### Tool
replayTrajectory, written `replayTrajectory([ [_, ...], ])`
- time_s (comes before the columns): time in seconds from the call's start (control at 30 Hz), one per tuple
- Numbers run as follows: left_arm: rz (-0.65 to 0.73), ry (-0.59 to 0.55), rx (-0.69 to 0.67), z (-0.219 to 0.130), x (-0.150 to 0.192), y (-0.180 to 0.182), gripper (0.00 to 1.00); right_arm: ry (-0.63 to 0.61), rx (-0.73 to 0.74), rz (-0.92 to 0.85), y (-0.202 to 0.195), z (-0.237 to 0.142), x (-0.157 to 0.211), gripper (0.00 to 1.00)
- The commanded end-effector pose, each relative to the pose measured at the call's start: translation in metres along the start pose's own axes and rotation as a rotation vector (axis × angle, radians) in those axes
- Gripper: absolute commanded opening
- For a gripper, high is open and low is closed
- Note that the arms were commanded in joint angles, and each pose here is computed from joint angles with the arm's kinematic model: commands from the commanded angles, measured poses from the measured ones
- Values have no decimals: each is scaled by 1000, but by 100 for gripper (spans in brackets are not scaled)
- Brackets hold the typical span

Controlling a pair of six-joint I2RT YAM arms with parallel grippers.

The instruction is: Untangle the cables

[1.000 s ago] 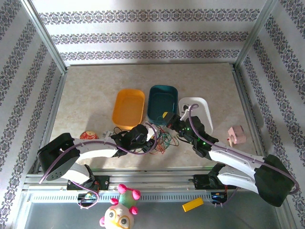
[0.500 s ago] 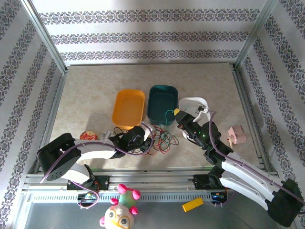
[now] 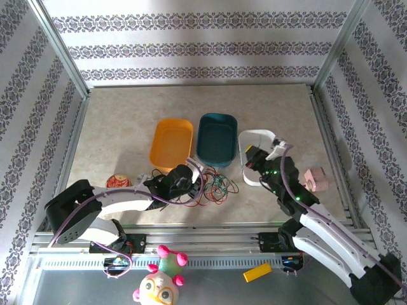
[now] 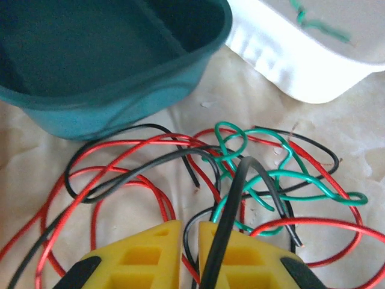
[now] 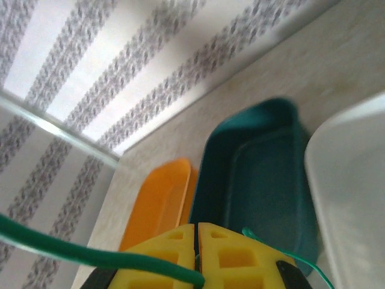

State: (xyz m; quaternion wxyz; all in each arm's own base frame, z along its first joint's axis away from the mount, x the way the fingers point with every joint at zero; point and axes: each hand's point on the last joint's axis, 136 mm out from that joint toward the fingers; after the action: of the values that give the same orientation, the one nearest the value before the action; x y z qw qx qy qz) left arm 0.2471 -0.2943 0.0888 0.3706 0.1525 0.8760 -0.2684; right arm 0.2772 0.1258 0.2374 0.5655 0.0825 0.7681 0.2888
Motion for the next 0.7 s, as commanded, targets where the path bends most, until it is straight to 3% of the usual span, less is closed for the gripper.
replayTrajectory([
  [0.0, -1, -64, -48, -7, -18, 8, 15, 0, 43, -12, -14, -14, -25, 0],
  [0.13, -11, -59, -68, -6, -12, 14, 15, 38, 98, 73, -41, -17, -26, 0],
  [0.37, -38, -65, -84, -5, -10, 19, 15, 263, 211, 90, -80, 12, 21, 0],
  [0.67, -31, -58, -96, -7, -7, 22, 15, 449, 315, 66, -118, 43, 72, 0],
])
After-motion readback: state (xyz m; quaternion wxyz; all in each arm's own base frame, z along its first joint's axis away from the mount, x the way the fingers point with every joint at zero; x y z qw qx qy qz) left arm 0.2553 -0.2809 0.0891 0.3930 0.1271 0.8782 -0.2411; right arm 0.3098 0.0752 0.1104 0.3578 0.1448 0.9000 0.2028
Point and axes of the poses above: each hand's point on the last joint's axis, 136 mm out from that joint toward the fingers, its own z axis out along the fingers, its own y axis along the line the jaws close on, x = y × z, and after that the axes turned 14 degrees about -z, right-handed
